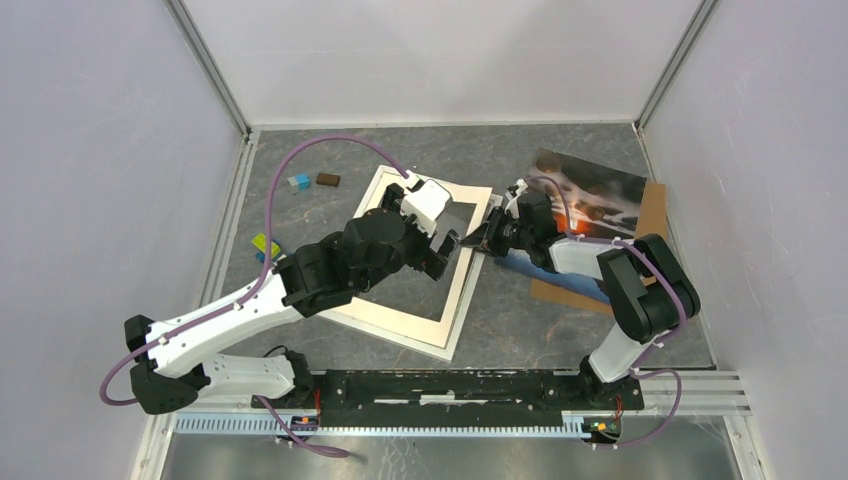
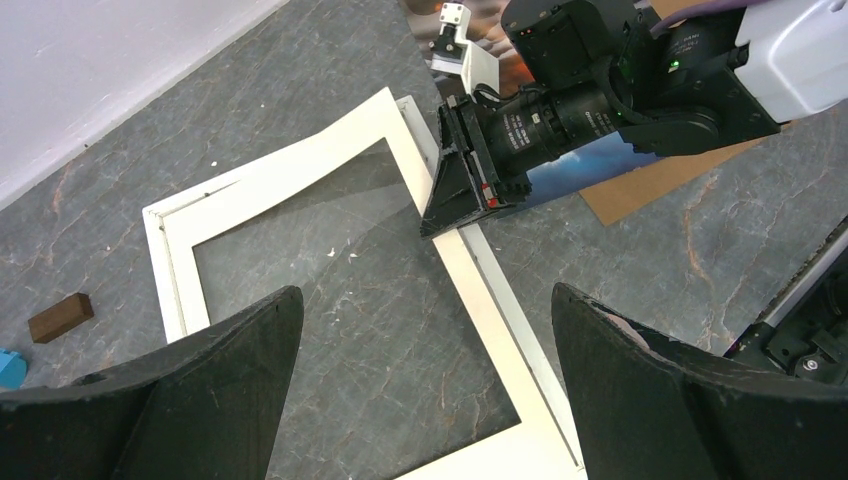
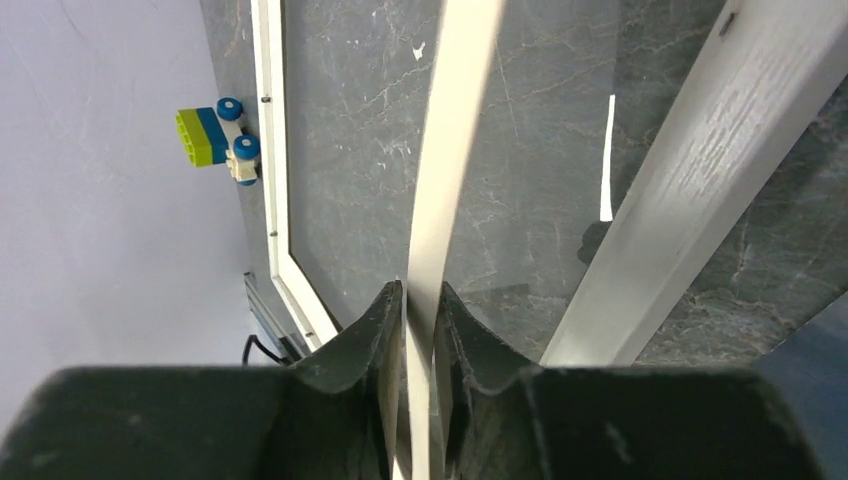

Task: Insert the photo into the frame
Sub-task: Place the photo frame item in the photo frame, then pick up the photo at the center of the board.

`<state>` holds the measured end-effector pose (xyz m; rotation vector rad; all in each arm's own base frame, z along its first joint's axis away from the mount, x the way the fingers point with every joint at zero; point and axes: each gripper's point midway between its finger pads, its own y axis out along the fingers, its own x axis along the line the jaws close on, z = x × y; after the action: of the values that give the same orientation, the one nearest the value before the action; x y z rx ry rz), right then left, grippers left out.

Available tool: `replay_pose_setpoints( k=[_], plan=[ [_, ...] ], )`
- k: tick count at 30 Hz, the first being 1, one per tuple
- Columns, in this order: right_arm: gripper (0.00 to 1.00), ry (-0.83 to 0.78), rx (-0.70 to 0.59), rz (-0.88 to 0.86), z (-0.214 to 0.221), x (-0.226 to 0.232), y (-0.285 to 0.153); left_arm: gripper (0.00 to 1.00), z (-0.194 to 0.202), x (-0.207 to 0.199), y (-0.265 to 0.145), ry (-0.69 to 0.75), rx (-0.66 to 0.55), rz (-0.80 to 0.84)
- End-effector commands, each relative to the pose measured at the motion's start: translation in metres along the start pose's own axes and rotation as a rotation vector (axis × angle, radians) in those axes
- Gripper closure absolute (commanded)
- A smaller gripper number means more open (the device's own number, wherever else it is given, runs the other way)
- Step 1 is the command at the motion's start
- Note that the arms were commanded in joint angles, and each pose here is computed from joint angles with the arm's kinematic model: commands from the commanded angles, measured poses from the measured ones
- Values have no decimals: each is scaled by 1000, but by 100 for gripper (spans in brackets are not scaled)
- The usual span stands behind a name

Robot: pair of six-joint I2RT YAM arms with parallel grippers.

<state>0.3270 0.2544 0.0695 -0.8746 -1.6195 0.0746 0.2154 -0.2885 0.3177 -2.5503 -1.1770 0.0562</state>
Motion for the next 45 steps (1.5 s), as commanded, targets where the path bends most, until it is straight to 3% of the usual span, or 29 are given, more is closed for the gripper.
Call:
replay_pose_setpoints(
  k=[1, 5, 10, 15, 21, 25, 28, 32, 37, 42, 45],
  plan=[
    [72, -113, -8, -1, -8, 8, -1, 1, -14, 1, -6, 11, -42, 13],
    [60, -139, -24, 26, -4, 0, -6, 1, -12, 0, -4, 15, -32, 15],
    [56, -146, -13, 4, 4, 0, -2, 1, -9, -3, -1, 17, -20, 24],
    [45, -230, -26, 70, -3, -1, -6, 1, -7, -3, 2, 24, -11, 16],
    [19, -505, -44, 386, -28, -30, -50, 1, -8, -1, 0, 28, -15, 7],
    [7, -733, -156, 635, -58, -50, -108, 1, -8, -2, 1, 26, -15, 11],
    [2, -806, -249, 892, -78, -75, -157, 1, -4, -7, 5, 22, -4, 24],
    [2, -735, -266, 1005, -88, -109, -187, 0, 12, -19, 20, 17, 40, 51],
    [2, -505, -329, 863, -97, -138, -190, 0, 42, -56, 51, -23, 145, 181],
    [2, -360, -414, 821, -106, -159, -203, 2, 54, -105, 90, -261, 276, 376],
    [2, -332, -440, 819, -111, -167, -211, 4, 61, -126, 119, -378, 350, 400]
  ],
)
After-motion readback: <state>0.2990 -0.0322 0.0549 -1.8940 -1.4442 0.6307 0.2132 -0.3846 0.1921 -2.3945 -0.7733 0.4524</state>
